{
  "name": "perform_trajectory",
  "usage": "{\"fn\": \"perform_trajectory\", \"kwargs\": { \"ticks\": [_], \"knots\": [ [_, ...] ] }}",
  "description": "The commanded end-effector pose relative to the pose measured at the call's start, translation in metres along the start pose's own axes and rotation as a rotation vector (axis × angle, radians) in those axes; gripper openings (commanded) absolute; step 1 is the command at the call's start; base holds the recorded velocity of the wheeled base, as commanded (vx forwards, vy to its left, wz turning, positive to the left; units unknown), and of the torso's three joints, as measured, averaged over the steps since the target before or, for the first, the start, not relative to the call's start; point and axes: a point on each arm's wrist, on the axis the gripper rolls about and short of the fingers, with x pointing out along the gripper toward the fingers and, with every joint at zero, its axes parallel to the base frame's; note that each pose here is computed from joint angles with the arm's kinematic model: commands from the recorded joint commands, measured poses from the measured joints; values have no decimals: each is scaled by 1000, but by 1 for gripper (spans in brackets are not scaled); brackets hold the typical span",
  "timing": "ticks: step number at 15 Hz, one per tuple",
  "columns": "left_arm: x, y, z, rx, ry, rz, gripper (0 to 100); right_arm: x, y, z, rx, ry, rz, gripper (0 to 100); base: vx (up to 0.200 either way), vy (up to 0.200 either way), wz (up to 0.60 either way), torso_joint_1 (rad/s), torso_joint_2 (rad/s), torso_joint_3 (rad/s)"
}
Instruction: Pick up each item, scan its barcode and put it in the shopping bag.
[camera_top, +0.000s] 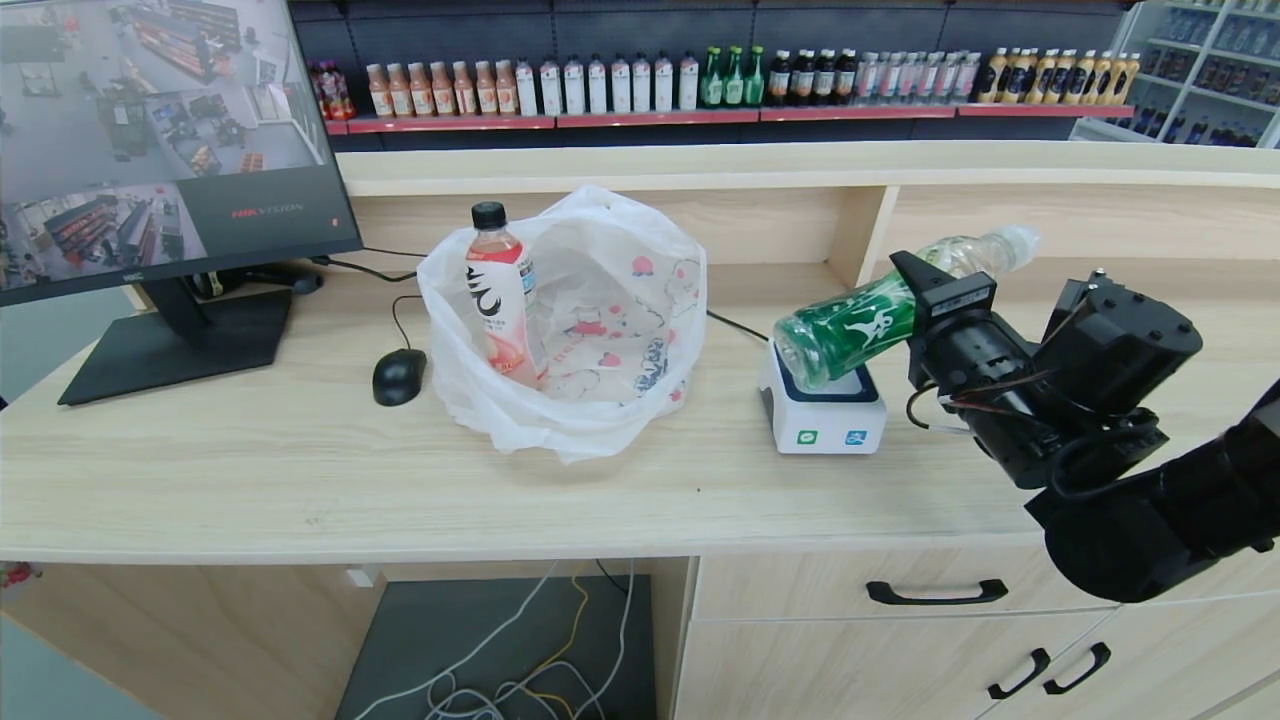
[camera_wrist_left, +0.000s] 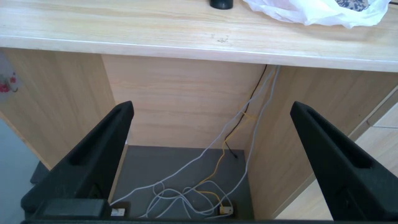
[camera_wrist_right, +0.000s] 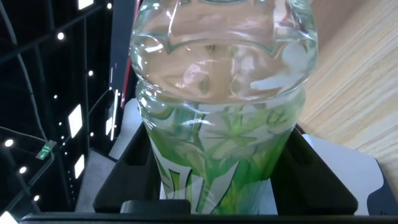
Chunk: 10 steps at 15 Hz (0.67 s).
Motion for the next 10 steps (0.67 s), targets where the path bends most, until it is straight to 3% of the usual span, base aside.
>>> {"fn": "perform_trajectory", "kwargs": {
  "ticks": [1,5,9,10],
  "knots": [
    [0,0,0,0,0,0,100,0,3,1,-1,-5,9,0,0,0,0,0,0,0],
    [0,0,0,0,0,0,100,-6,27,14,-85,-38,70,0,0,0,0,0,0,0],
    [0,0,0,0,0,0,100,-22,59,31,-283,-89,133,0,0,0,0,0,0,0],
    [0,0,0,0,0,0,100,-33,71,35,-387,-101,157,0,0,0,0,0,0,0]
  ]
}}
